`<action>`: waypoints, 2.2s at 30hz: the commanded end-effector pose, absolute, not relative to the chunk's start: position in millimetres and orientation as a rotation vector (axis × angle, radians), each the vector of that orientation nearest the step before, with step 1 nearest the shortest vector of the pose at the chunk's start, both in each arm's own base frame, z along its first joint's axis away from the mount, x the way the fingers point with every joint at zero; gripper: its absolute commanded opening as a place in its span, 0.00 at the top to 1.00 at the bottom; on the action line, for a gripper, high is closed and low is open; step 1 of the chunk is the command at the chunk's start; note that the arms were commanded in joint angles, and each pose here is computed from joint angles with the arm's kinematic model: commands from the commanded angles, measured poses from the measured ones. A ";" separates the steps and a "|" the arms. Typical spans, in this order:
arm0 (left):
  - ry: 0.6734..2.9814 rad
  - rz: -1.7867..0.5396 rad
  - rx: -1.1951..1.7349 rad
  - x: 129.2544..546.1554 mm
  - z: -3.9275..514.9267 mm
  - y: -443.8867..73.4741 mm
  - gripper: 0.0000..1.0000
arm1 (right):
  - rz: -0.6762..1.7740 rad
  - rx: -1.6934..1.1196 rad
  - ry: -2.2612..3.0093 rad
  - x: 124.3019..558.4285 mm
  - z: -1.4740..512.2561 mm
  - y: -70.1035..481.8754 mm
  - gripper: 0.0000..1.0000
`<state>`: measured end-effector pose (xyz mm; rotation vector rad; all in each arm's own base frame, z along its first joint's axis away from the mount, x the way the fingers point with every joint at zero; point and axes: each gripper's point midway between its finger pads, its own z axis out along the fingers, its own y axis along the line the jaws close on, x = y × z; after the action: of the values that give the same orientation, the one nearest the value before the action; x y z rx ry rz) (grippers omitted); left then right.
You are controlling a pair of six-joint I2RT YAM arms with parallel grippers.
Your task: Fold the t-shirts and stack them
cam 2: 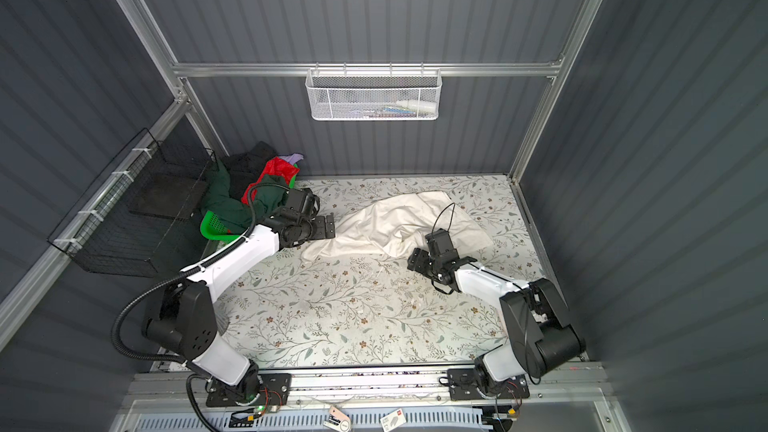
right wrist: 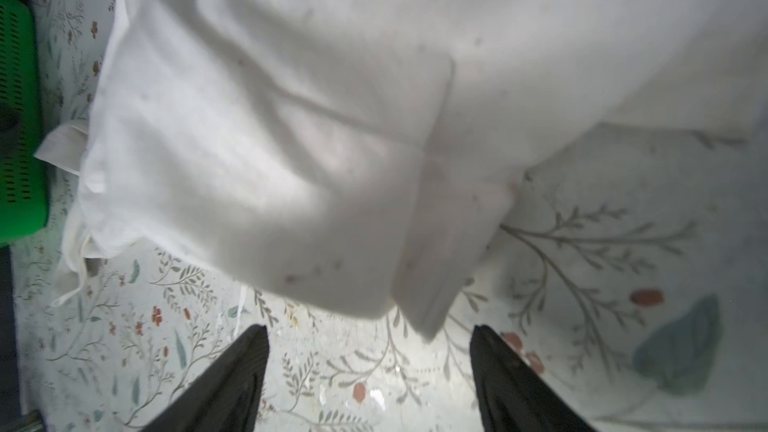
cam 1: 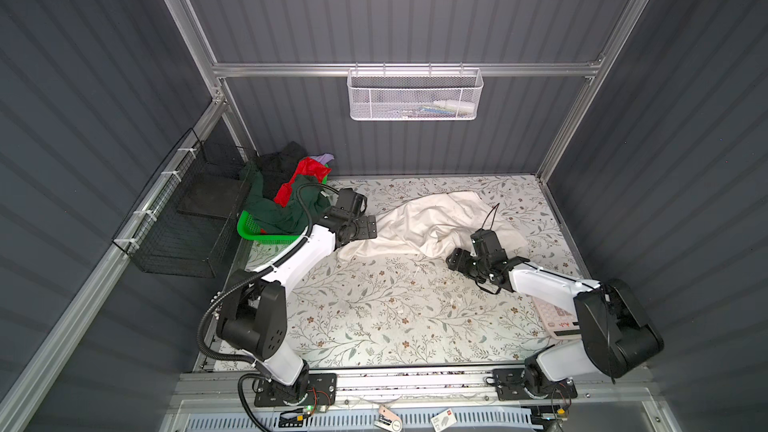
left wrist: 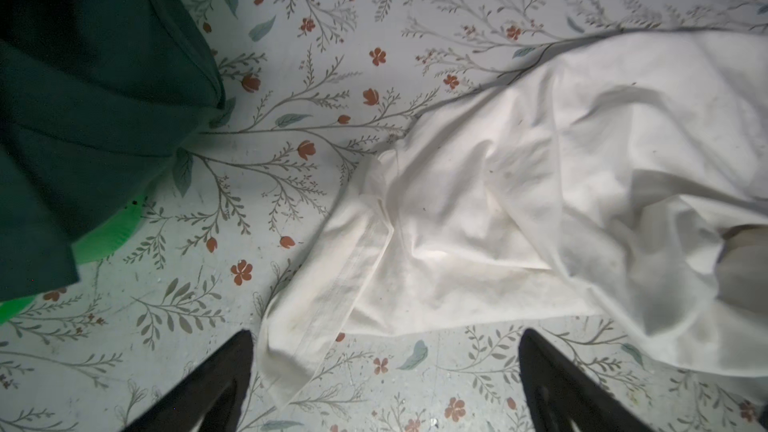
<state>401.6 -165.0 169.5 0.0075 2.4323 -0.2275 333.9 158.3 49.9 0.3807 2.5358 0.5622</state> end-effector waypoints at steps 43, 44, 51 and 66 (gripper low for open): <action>2.488 -0.657 0.245 260.6 116.4 -326.4 0.07 | 0.906 0.367 2.252 287.7 184.3 153.9 1.00; 2.490 -0.683 0.251 258.9 112.6 -332.1 0.07 | 0.919 0.356 2.258 288.8 187.6 156.9 1.00; 2.469 -0.728 0.243 257.1 98.6 -349.9 0.07 | 0.950 0.317 2.249 314.1 208.6 168.7 1.00; 2.452 -0.532 0.355 314.7 59.6 -397.6 0.03 | 1.056 0.573 2.370 383.6 135.1 130.9 1.00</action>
<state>301.7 -388.8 52.9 0.3077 2.4805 -0.5708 379.2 121.0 131.7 0.6075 2.3827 0.9547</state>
